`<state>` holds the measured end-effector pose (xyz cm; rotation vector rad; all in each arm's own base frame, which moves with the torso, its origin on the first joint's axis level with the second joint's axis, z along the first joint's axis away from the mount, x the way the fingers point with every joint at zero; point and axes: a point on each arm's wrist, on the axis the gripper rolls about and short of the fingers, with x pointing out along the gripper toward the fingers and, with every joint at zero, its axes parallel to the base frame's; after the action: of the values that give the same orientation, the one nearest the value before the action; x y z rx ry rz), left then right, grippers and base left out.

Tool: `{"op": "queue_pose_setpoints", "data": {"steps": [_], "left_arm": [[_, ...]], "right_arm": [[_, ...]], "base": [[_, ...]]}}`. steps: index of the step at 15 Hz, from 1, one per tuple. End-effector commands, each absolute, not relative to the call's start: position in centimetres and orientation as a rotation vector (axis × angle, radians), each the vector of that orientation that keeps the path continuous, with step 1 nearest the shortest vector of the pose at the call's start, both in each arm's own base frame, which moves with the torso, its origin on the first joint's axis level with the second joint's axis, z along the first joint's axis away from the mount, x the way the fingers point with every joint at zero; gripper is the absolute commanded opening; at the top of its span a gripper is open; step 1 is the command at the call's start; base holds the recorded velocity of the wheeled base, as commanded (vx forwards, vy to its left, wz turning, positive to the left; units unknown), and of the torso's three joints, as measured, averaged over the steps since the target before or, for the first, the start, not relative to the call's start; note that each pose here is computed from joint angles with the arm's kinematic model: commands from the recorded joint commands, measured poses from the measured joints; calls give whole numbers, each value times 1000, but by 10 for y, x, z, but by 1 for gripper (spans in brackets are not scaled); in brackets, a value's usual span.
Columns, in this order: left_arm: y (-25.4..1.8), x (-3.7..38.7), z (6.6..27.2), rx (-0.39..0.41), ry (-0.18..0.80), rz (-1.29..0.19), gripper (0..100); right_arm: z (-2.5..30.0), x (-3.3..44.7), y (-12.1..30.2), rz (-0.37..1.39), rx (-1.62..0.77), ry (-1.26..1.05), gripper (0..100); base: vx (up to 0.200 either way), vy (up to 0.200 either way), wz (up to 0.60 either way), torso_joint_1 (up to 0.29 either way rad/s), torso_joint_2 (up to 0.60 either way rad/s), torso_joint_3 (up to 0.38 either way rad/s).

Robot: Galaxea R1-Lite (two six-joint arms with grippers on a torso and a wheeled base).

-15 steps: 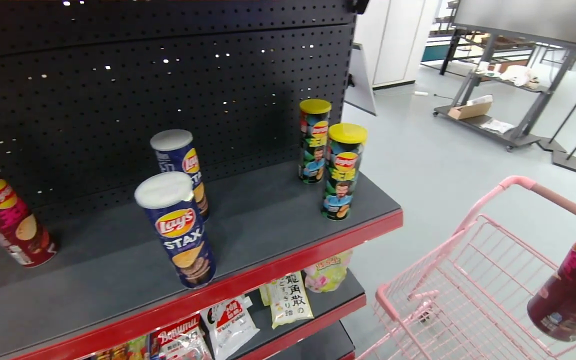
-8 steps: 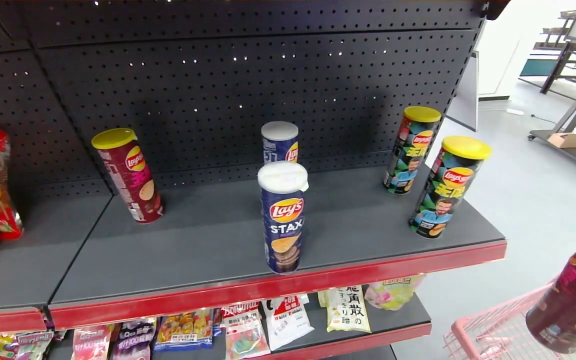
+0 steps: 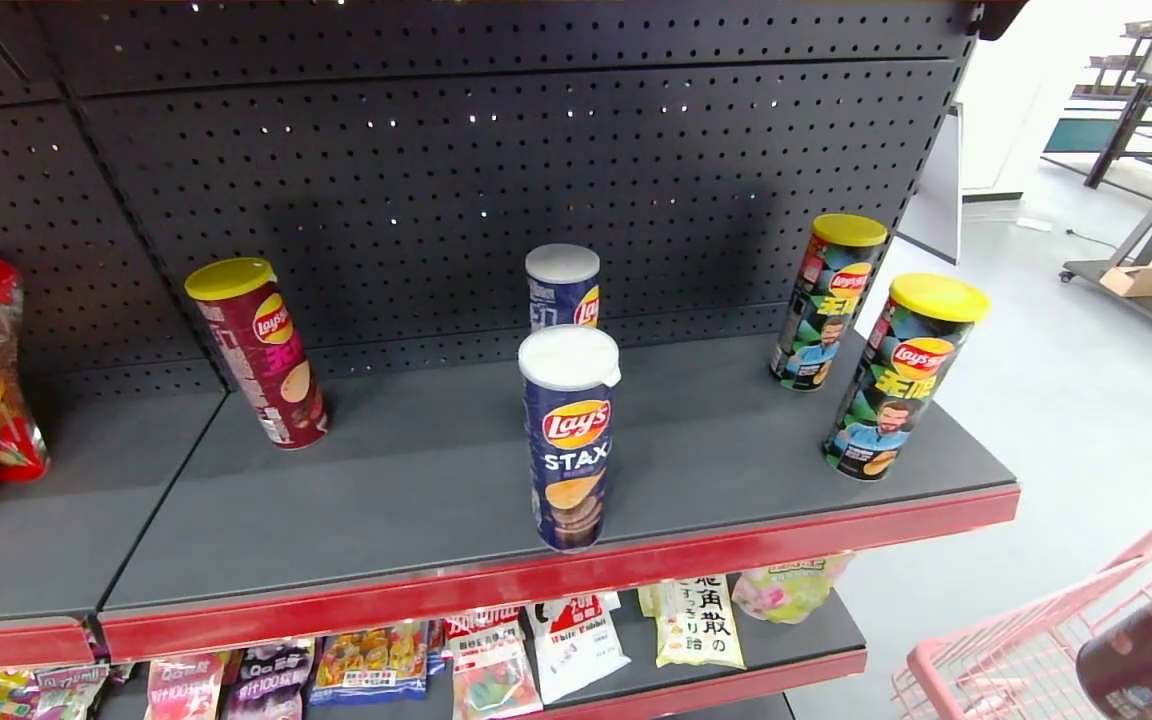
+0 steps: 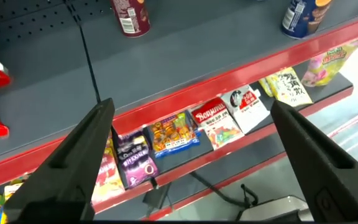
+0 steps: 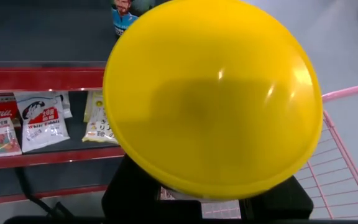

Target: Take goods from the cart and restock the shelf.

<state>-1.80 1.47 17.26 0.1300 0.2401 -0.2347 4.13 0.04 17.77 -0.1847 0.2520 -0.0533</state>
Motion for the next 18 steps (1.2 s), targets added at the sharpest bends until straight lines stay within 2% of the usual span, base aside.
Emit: {"op": "queue_pose_setpoints", "data": {"steps": [1,18], "left_arm": [[15,-18,170,132,247,-232,100],[16,-21,166,142,232,-236,100]], "right_arm": [[175,36,0,-56,-182,238,0],[172,40,0,-58,-163,264,0]], "base": [[0,0,0,0,0,0],[0,200,0,2,2,2]]}}
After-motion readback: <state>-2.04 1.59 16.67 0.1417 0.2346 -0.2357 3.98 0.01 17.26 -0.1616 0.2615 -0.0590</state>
